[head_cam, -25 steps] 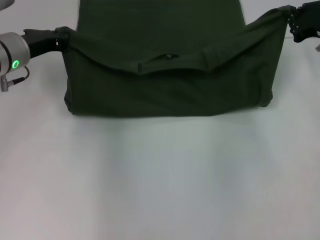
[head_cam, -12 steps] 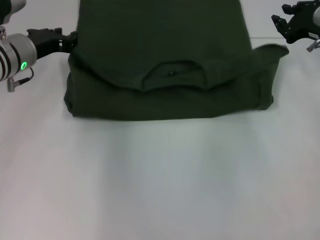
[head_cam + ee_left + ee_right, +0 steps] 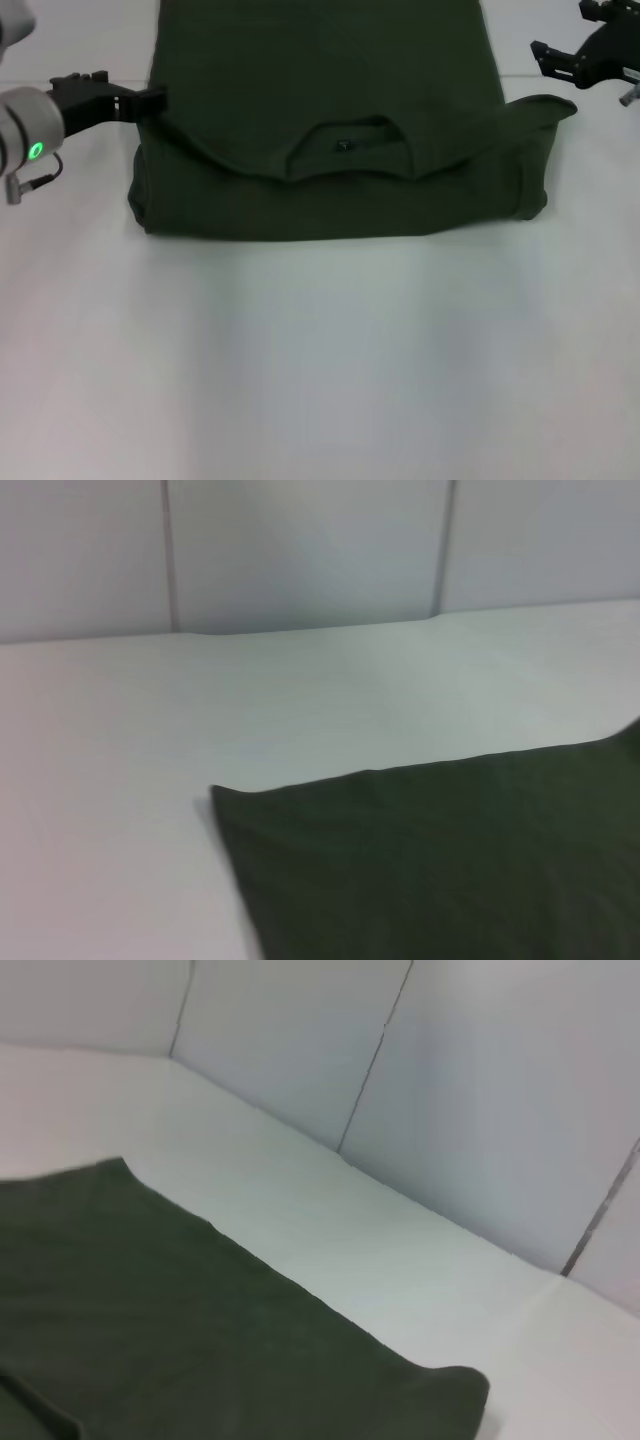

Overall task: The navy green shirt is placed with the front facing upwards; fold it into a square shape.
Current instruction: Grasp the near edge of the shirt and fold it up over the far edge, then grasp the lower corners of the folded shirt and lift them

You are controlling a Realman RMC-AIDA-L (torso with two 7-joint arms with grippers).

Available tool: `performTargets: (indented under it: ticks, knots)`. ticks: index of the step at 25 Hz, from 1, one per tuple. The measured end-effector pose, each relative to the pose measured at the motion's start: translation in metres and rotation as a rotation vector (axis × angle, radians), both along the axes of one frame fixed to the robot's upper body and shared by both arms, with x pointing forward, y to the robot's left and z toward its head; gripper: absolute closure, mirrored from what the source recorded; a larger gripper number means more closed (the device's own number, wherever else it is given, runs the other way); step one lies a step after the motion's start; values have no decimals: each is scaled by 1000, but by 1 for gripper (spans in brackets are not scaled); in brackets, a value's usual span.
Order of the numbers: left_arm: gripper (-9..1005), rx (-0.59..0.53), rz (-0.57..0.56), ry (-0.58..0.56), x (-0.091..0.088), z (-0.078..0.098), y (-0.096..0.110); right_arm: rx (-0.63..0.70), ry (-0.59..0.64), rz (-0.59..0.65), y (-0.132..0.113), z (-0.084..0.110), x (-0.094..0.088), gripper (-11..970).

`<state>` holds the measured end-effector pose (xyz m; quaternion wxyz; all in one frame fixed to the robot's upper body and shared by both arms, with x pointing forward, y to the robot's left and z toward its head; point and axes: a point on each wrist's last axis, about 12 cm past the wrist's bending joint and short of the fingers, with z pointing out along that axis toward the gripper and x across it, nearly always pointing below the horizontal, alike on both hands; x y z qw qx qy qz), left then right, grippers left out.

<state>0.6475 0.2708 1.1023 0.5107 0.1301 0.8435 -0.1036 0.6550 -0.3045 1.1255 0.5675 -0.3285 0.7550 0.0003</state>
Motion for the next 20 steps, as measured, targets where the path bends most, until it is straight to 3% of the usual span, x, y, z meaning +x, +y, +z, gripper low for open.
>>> performTargets:
  ticks: [5, 7, 9, 12, 20]
  knots:
    - [120, -132, -131, 4, -29, 7, 13, 143, 66, 57, -15, 9, -22, 159]
    - [103, -154, -157, 9, -36, 6, 16, 188, 105, 94, -19, 13, -34, 122]
    - [86, -222, -214, 37, -61, 0, 28, 218, 140, 124, -23, 14, -46, 85]
    - [70, -264, -237, 54, -82, -9, 40, 244, 174, 142, -30, 13, -60, 30]
    - [74, -304, -217, 70, -125, -26, 68, 292, 269, 201, -34, 11, -85, 36]
